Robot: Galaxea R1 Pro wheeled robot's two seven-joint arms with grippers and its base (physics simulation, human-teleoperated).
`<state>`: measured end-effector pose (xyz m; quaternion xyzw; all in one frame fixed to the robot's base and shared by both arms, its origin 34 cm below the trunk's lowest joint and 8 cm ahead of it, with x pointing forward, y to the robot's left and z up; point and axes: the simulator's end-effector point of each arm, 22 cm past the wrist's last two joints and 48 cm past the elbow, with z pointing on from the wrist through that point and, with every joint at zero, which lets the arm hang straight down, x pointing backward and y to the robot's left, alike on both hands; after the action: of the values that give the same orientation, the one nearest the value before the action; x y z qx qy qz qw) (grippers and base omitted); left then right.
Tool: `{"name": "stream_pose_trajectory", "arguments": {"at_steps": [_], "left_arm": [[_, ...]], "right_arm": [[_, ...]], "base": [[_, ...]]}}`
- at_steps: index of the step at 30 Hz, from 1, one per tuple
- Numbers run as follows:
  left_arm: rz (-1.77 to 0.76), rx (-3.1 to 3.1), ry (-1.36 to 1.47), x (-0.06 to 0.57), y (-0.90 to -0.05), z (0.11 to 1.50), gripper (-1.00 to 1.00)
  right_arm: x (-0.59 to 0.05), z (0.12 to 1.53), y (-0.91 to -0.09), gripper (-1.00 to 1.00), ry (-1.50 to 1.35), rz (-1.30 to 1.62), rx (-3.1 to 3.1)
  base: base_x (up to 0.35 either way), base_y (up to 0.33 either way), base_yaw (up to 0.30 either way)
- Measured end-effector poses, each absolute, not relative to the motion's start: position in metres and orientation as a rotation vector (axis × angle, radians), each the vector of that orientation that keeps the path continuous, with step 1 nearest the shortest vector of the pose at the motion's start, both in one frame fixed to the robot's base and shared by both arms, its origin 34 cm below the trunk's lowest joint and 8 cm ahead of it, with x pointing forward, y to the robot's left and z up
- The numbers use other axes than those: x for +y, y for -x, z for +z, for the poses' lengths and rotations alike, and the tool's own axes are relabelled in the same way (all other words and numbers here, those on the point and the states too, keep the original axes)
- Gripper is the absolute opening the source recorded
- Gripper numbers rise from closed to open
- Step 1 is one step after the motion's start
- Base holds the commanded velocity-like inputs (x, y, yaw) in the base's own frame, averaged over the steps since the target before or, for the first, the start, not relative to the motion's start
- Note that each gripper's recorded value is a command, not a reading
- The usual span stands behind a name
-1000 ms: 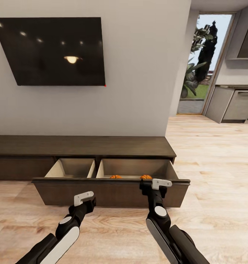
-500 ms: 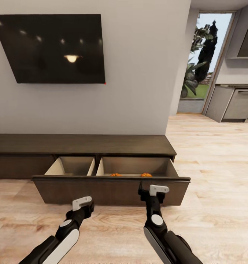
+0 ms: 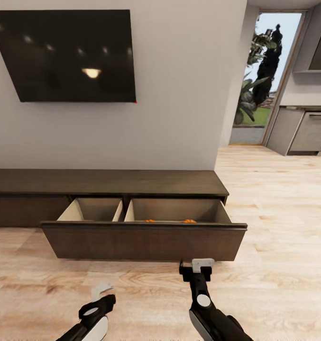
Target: Place each of the two pumpkins and all three candles from the living room inside a cabinet in the living room (use any cabinet), then make sure every cabinet is closed, and position the cauldron so it is next to a table in the living room.
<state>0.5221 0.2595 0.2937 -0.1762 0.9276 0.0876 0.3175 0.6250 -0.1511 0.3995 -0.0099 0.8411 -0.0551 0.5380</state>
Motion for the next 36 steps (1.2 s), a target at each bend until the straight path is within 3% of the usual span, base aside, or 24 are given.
{"name": "stream_pose_trajectory", "arguments": {"at_steps": [9, 19, 36], "left_arm": [[0.236, 2.51, 0.428, 0.275, -0.514, 0.246, 1.0], [0.197, 2.461, 0.384, 0.271, -0.625, 0.299, 1.0], [0.257, 2.422, 0.433, 0.277, -0.602, 0.262, 1.0]], "right_arm": [[-0.167, 0.331, -0.621, 1.0, 0.095, -0.12, 2.083], [-0.176, 0.292, -0.614, 1.0, 0.022, -0.024, 2.183], [-0.156, 0.294, -0.617, 1.0, 0.011, 0.02, 2.146]], "base": [[0.0, 0.0, 0.0], [0.0, 0.0, 0.0], [0.01, 0.0, 0.0]]}}
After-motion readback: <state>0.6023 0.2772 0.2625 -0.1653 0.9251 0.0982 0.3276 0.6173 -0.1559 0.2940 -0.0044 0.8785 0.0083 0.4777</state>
